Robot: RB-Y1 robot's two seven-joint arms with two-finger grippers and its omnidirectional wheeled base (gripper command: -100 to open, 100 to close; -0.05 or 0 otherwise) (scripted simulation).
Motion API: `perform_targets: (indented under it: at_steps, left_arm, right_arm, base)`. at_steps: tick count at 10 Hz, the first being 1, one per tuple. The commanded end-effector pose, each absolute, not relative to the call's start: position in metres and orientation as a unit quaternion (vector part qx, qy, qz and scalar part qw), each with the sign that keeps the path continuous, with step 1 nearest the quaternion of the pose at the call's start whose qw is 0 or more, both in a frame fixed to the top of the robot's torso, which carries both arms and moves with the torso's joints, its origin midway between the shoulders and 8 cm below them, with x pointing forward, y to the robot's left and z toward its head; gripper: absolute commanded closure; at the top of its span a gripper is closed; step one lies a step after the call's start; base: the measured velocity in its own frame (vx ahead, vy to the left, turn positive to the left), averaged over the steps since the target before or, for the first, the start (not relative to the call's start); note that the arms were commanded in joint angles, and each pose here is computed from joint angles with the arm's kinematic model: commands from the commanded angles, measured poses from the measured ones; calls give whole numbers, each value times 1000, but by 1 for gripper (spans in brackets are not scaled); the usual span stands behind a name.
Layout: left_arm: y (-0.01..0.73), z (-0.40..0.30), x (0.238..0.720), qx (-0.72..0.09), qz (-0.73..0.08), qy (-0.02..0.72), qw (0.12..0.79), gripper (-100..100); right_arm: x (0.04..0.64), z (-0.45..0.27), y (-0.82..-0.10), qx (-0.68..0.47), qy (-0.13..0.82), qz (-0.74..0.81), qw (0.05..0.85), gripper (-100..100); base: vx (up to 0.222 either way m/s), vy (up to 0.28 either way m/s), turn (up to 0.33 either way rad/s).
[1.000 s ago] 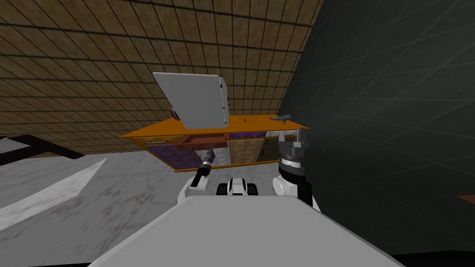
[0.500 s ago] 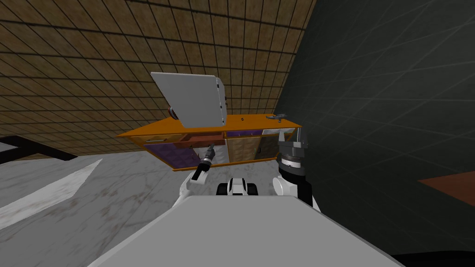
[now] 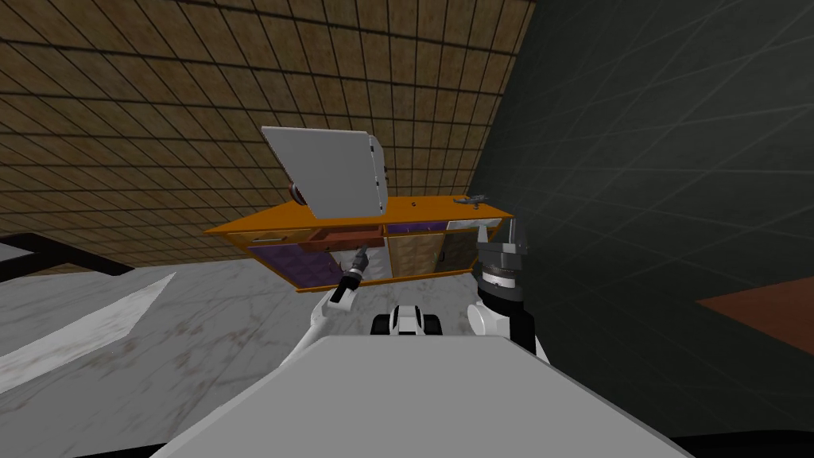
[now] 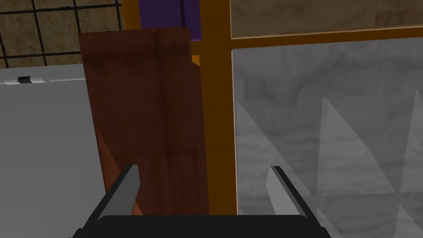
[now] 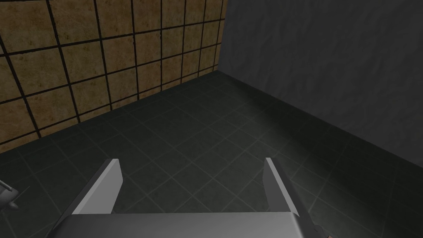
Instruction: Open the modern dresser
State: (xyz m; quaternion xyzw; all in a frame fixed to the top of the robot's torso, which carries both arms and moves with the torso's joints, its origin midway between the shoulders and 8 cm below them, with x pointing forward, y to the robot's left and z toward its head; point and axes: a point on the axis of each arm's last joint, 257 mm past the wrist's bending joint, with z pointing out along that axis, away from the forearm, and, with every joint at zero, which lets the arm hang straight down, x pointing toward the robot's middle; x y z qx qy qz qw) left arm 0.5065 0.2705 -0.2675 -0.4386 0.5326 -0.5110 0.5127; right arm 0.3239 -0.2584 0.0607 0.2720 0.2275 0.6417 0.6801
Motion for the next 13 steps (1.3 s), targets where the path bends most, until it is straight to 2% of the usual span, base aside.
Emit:
perform_targets:
  at_steps: [1,8,11,12,13]
  left_arm:
    - [287,-257,526,-431,-517,529,516,-100]
    - [326,-268,562,-446,-493,538,519,-100]
    - [356,-240,592,-443,-491,526,535,-100]
    - [363,-253,589,-453,-480,530,532,-100]
    - [385,-228,602,-451,-486,515,544,-100]
  right_arm:
    - [324,61,-258,272,227,642,680,0]
    - [324,61,-258,272,227,642,680,0]
    - [324,61,-258,272,227,642,680,0]
    - [324,61,-258,272,227,642,680,0]
    - [324,61,-258,272,227,642,680,0]
  base:
    - [-128,-89,-46]
    - [-49,-29,-16]
    - [-90,-60,-41]
    - [-11,-8,2]
    - [-98,-48,-81]
